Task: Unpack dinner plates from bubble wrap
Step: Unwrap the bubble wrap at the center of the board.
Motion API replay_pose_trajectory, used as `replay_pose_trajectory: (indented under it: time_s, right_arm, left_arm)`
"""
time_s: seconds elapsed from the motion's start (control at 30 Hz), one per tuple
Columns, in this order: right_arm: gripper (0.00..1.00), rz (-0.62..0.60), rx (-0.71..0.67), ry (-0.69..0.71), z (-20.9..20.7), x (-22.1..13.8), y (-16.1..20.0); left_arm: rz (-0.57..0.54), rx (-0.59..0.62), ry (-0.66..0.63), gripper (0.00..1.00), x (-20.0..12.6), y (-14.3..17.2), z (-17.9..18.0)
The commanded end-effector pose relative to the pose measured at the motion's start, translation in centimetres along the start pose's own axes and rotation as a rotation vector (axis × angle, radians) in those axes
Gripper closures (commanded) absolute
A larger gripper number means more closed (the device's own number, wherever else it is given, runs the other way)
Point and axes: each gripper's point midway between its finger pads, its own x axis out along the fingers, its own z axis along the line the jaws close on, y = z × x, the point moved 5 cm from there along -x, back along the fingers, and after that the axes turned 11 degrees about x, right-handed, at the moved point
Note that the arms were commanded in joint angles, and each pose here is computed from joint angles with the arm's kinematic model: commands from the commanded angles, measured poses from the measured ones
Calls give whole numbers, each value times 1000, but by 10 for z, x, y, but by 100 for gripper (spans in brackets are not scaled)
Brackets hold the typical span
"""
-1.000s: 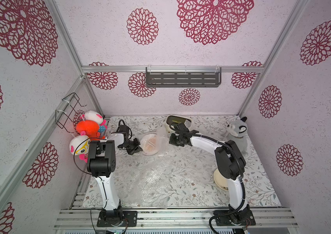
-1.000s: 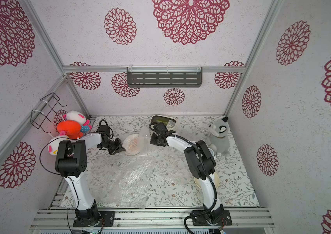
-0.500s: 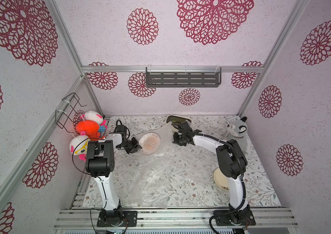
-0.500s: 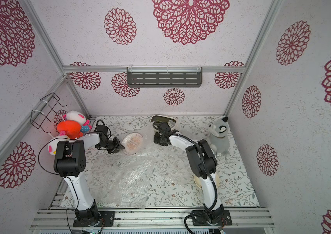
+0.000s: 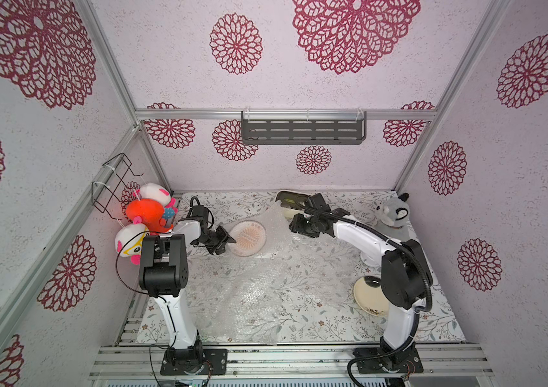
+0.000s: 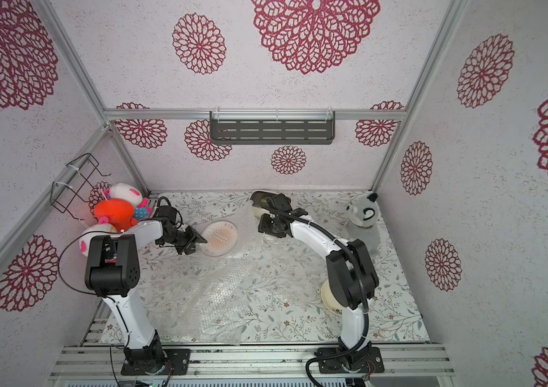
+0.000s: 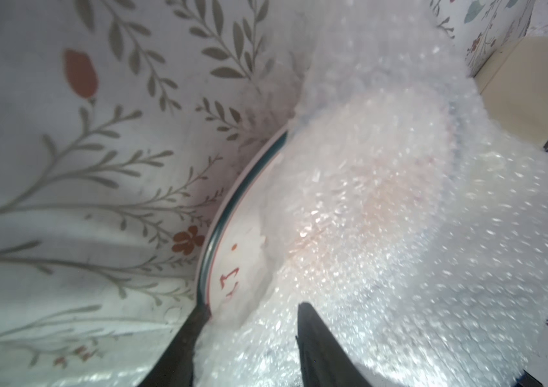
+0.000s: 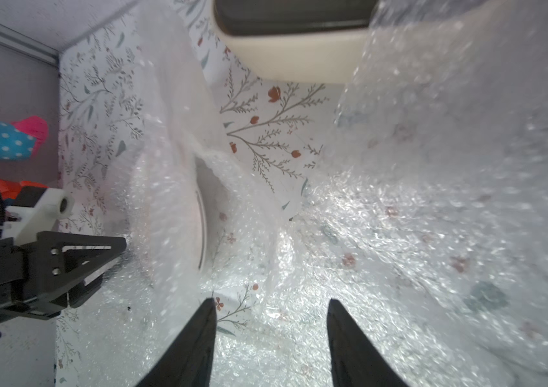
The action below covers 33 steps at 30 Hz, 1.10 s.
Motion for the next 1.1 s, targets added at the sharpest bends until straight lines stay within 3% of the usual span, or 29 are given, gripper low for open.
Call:
replay_pose_trajectory:
  time_s: [0.0, 0.17, 0.43, 0.63, 0.8, 0.97, 1.07]
  right_arm:
    - [45, -42, -31, 20, -7, -37, -14]
    - [44, -3, -78, -81, 11, -65, -20]
    - [43, 141, -114, -175, 24, -73, -5]
    - [43, 171, 1, -249, 16, -74, -2]
    - [43, 142, 198, -230, -16, -75, -14]
    - [43, 130, 306, -207, -34, -80, -14]
    - [43, 95, 317, -192, -42, -91, -18]
  left_arm:
    - [-36, 15, -11, 50, -28, 5, -10]
    - [-81, 29, 11, 41, -55, 9, -28]
    - [-132, 102, 27, 31, -85, 32, -58]
    - [-93, 490, -236, 22, -92, 72, -106]
    - [-60, 799, -445, 11, -73, 89, -136]
    - [-61, 961, -449, 0, -45, 96, -155]
    - [-69, 1041, -442, 2, -26, 100, -167]
